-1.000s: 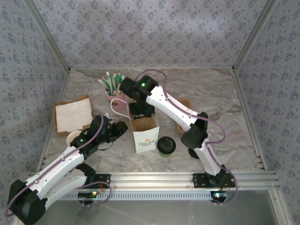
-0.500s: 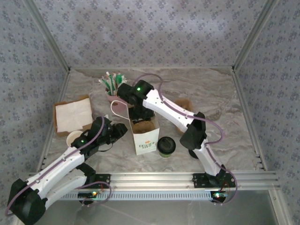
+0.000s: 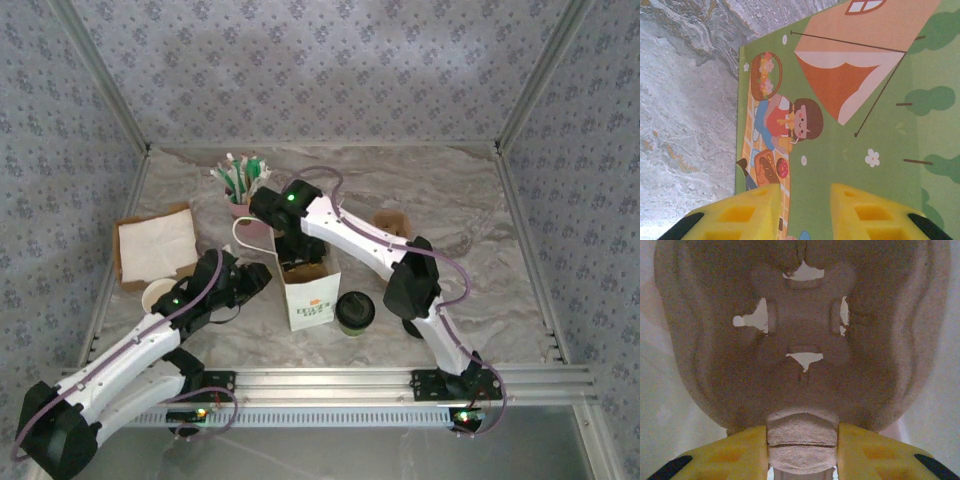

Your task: Pack the takeout coffee

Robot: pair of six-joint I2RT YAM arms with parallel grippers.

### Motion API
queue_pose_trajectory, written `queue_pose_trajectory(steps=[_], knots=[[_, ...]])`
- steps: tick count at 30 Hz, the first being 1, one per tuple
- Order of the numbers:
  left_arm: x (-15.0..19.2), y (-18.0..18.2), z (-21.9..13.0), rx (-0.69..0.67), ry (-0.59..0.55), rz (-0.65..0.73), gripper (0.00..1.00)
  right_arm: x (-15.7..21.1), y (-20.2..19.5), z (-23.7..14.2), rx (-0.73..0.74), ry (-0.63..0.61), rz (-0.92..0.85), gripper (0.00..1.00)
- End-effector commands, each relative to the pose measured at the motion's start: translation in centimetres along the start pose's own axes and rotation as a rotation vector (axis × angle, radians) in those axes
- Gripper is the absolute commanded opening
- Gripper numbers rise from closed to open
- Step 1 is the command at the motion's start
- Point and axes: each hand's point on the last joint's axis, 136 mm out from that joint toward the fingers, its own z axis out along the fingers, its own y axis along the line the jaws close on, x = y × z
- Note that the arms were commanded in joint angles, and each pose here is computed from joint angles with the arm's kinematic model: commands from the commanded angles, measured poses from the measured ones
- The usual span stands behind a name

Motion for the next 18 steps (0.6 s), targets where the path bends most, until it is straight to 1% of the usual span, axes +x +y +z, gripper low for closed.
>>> queue_pose_trajectory(steps=[1, 4, 8, 10, 18], knots=[[-0.3, 0.3, -0.3, -0.009, -0.021, -0.009, 0.31, 0.3, 0.1, 0.8, 0.02, 0.008, -0.018, 0.4], [-0.3, 0.4, -0.3, -0.013, -0.023, -0.011, 0.31, 0.4, 0.0, 1.3, 0.024, 0.01, -0.019, 0.42], [-0.3, 0.5, -0.3, -0.016, -0.023, -0.014, 0.31, 0.5, 0.1, 1.3, 0.023, 0.01, -0.021, 0.48], [-0.4, 0.5, -0.4, -0.016, -0.027, -0.013, 0.31, 0.8, 0.1, 1.0, 0.013, 0.018, -0.021, 0.5], [-1.0, 0.1, -1.4, -0.017, -0.05, -0.008, 0.31, 0.0, -0.3, -1.6, -0.018, -0.044, -0.01, 0.62]])
